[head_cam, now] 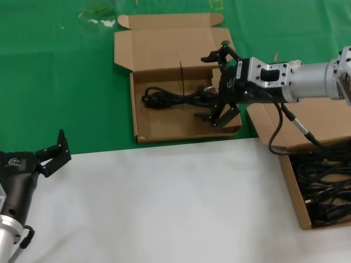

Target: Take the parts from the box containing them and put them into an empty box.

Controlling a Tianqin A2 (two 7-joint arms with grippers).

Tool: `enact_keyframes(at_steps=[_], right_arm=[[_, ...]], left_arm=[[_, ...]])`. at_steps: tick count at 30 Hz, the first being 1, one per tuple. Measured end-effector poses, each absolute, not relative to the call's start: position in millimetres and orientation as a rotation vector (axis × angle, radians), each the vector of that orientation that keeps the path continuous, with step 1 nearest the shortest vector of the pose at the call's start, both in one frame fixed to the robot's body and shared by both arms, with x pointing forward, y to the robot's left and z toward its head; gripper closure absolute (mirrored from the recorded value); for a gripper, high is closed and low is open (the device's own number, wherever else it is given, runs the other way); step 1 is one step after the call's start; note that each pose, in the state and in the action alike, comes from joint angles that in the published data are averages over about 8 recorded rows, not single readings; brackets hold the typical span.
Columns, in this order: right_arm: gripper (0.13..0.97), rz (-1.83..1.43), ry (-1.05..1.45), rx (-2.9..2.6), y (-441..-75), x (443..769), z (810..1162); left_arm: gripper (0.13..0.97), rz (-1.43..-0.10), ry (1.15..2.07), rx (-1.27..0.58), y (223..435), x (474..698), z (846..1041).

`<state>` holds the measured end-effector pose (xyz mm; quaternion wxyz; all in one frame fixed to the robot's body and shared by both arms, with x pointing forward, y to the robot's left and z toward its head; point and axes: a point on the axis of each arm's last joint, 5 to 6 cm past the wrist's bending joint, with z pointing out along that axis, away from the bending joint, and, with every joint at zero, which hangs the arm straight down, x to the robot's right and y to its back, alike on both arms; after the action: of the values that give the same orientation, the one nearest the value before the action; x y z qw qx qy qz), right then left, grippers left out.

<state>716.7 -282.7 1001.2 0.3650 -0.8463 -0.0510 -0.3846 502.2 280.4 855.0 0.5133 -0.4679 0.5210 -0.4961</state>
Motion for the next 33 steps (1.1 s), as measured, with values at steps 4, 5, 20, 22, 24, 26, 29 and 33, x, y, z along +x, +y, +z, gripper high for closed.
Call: enact_keyframes(at_steps=[4, 5, 20, 22, 24, 26, 29, 33], right_arm=[[0.13, -0.989, -0.131, -2.176, -282.7, 716.7, 1001.2], [0.13, -0.989, -0.131, -2.176, -282.7, 716.7, 1001.2], [0.13, -0.989, -0.131, -2.176, -282.7, 716.7, 1001.2], [0.13, -0.989, -0.131, -2.176, -282.7, 716.7, 1001.2], [0.13, -0.989, -0.131, -2.176, -282.7, 716.7, 1001.2], [0.13, -0.989, -0.131, -2.176, -282.7, 716.7, 1001.2], [0.13, -0.989, -0.131, -2.176, -282.7, 716.7, 1001.2], [0.13, -0.989, -0.131, -2.176, -282.7, 716.7, 1001.2]], left_arm=[[0.132, -1.193, 1.253, -1.125, 280.4, 502.2, 855.0], [0.132, -1.193, 1.253, -1.125, 280.4, 502.2, 855.0], [0.132, -1.193, 1.253, -1.125, 280.4, 502.2, 855.0], [0.132, -1.193, 1.253, -1.125, 280.4, 502.2, 855.0], [0.132, -1.193, 1.253, -1.125, 280.4, 502.2, 855.0], [0.132, -1.193, 1.253, -1.125, 280.4, 502.2, 855.0], [0.132, -1.193, 1.253, -1.125, 280.4, 502.2, 855.0], [0.132, -1.193, 1.253, -1.125, 280.4, 502.2, 855.0]])
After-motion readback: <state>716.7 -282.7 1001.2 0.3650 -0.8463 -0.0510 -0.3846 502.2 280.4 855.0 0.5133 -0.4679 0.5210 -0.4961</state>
